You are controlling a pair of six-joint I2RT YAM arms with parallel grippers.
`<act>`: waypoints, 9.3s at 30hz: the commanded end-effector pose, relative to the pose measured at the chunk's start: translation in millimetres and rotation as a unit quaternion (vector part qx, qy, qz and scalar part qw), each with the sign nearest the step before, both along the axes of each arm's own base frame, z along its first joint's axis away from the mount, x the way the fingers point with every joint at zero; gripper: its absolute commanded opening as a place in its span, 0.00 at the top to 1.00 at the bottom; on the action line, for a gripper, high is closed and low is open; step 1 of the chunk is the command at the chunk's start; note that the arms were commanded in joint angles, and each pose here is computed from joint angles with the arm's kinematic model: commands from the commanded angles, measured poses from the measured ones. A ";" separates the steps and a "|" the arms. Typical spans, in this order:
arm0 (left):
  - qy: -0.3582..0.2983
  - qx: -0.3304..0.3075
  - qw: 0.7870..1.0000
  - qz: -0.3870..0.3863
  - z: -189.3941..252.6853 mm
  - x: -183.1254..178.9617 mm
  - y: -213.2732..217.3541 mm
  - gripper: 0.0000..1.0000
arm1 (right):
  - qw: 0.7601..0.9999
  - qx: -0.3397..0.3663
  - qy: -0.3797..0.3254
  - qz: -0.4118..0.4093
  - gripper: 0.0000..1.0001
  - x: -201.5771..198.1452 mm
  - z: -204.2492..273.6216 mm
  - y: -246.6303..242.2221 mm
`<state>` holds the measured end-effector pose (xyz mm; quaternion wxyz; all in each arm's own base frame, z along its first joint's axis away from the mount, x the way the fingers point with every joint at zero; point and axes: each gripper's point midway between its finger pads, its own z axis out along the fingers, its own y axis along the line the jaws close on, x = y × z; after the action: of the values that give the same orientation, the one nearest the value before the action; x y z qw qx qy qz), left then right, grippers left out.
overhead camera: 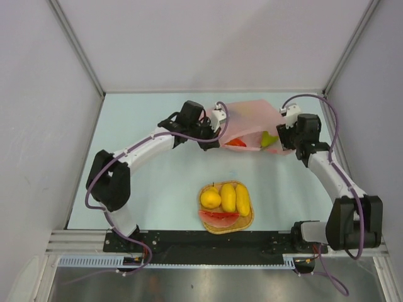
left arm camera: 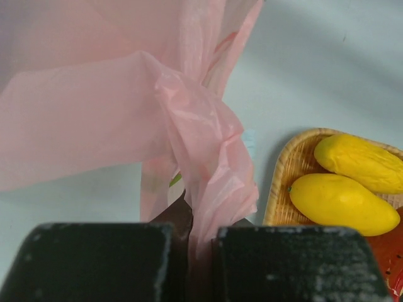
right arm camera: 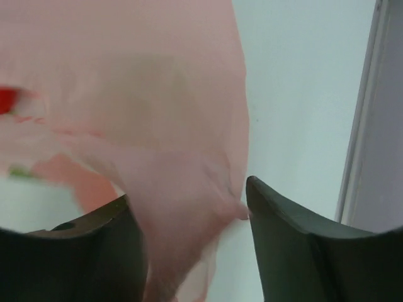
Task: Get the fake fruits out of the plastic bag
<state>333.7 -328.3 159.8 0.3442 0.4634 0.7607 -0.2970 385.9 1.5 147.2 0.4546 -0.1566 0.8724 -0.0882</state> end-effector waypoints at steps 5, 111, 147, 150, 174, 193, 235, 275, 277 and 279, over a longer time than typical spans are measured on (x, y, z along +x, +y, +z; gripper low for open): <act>-0.017 -0.039 0.999 0.001 39.3 -15.7 1.9 1.00 | 0.963 0.083 -0.184 0.180 0.16 -61.5 155.1 89.6; -0.064 -0.047 0.991 0.107 77.9 15.4 44.5 0.95 | 0.790 0.032 0.107 0.603 0.64 -243.4 17.3 271.5; -0.080 -0.071 0.989 0.098 83.6 -25.4 63.9 0.93 | 0.802 0.060 0.208 0.557 0.50 -269.3 -41.5 300.6; -0.078 -0.072 0.990 0.098 83.5 -23.9 62.5 0.93 | 0.799 0.058 0.216 0.559 0.49 -275.1 -44.3 295.8; -0.065 -0.080 0.990 0.091 89.1 -14.5 50.3 0.93 | 0.847 0.115 0.078 0.514 0.26 -226.4 63.7 299.3; -0.032 -0.104 0.993 0.055 104.8 -37.3 34.1 0.93 | 0.975 -0.037 -0.035 0.218 0.63 40.5 20.7 194.1; -0.043 -0.021 0.997 0.052 49.1 1.6 8.7 0.92 | 0.872 0.071 0.030 0.483 0.75 -46.4 94.1 183.8; -0.085 -0.014 0.993 0.077 64.1 0.2 41.9 0.99 | 0.681 0.019 0.176 0.710 0.74 -332.0 -18.1 179.4; -0.090 -0.016 0.993 0.078 67.9 0.8 42.2 1.00 | 0.683 0.011 0.170 0.711 0.74 -328.6 -24.5 181.3; -0.095 -0.015 0.992 0.079 70.7 1.4 43.0 1.00 | 0.686 0.008 0.159 0.710 0.74 -324.0 -26.7 185.8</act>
<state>332.1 -288.4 207.6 0.4108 0.4177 0.7734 -0.2421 46.9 178.7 121.6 0.1985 -0.7259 0.5759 0.3193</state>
